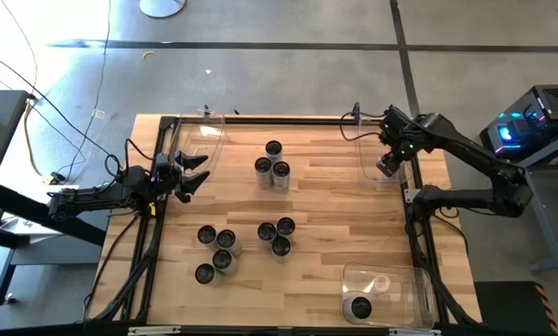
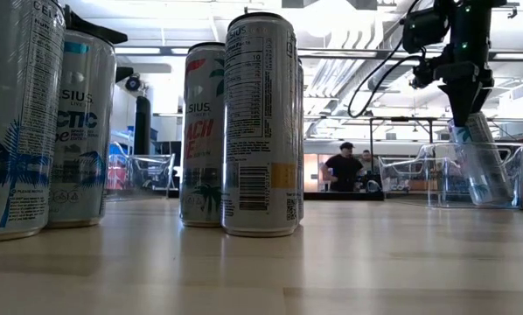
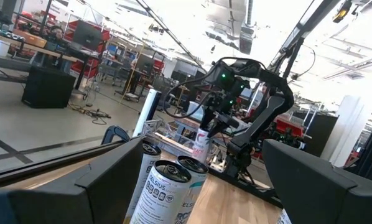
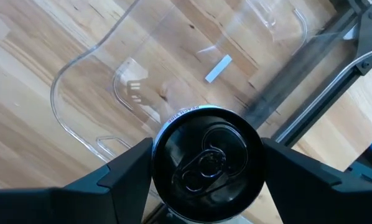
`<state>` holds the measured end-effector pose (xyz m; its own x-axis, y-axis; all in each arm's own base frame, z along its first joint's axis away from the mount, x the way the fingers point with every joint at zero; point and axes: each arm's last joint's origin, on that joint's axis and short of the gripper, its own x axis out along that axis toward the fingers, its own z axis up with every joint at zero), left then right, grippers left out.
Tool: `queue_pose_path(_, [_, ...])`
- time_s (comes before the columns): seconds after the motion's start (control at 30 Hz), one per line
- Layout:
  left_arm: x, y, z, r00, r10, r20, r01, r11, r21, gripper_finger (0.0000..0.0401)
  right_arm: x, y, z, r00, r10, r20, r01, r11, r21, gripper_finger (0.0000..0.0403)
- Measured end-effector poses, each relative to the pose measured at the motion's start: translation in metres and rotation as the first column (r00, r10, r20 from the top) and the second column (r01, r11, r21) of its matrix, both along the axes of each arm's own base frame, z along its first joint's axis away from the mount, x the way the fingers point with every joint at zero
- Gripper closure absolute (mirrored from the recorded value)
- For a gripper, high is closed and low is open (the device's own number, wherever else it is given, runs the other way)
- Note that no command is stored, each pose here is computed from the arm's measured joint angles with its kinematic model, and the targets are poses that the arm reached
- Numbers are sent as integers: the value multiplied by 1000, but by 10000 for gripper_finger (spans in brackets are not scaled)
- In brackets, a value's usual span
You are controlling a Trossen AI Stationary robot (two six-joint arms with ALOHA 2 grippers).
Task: Sort soda cans
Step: Put the white/pink soda can into the top right transparent bin
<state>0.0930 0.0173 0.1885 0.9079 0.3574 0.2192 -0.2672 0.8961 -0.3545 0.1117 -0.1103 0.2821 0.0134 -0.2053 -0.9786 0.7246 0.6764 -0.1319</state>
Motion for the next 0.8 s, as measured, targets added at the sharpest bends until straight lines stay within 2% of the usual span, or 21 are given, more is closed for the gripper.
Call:
queue_pose_path(0.5, [0, 0, 0, 1000, 0, 0, 0, 1000, 0, 78, -3, 2, 0, 999, -31, -25, 32, 999, 24, 136])
queue_pose_path(0.8, [0, 0, 0, 1000, 0, 0, 0, 1000, 0, 78, -3, 3, 0, 999, -30, -18, 31, 999, 41, 106])
